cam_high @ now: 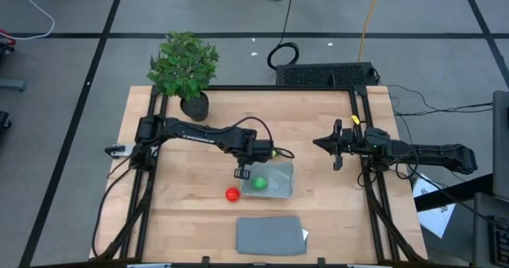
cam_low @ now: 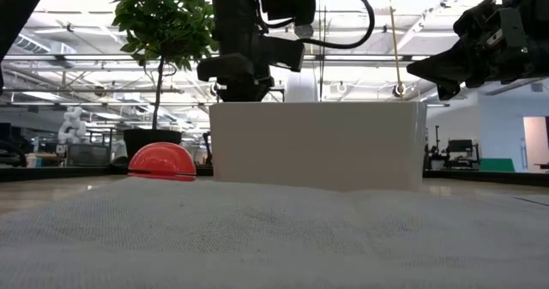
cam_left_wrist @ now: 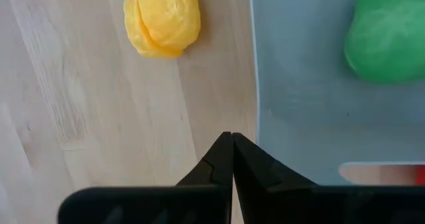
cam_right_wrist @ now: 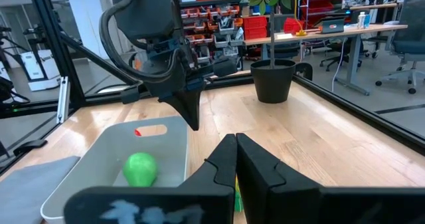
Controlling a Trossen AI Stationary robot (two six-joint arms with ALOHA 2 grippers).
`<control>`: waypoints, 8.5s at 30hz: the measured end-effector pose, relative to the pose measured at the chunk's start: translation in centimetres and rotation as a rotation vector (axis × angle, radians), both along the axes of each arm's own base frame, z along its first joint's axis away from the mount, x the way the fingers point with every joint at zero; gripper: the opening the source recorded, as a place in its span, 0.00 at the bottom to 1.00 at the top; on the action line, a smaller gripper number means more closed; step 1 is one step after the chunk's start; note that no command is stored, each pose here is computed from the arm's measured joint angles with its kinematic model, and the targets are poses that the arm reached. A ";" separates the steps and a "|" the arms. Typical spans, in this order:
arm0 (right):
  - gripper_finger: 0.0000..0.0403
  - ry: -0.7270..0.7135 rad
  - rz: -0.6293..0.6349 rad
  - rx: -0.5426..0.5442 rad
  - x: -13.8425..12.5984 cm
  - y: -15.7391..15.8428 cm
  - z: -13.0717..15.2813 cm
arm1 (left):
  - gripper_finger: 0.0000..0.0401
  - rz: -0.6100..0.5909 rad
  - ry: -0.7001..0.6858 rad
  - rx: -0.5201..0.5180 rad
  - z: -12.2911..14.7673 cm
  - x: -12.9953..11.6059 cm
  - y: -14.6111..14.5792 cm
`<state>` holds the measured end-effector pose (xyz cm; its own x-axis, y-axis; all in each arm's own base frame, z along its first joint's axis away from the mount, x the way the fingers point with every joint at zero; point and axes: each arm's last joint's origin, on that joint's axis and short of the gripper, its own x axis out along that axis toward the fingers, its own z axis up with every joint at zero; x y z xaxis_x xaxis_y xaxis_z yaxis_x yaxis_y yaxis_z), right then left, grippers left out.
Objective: Pick and placing Produce into tupperware
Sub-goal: Adjust the gray bin, then put the yellow pineapple into the gray bin
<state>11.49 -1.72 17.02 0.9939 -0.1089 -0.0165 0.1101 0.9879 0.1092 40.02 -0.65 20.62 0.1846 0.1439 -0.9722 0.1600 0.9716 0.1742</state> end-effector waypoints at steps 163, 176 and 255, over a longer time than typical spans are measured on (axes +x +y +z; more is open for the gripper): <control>0.00 -0.003 0.003 0.064 0.0 0.0 0.0 | 0.03 0.083 -1.356 -0.062 0.2 -28.1 0.3; 0.00 0.015 -0.023 0.066 0.2 -0.3 -0.2 | 0.04 0.052 -1.356 -0.065 0.2 -28.1 0.2; 0.00 1.087 0.276 0.170 23.8 -8.6 8.8 | 0.04 -0.010 -1.312 0.011 0.0 -28.1 0.2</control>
<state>35.28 -10.33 25.86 0.4336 0.1976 -0.8792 0.0091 0.9747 0.2235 11.88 -0.43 20.57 0.9873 0.1435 -0.0683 -0.1262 0.9690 0.2125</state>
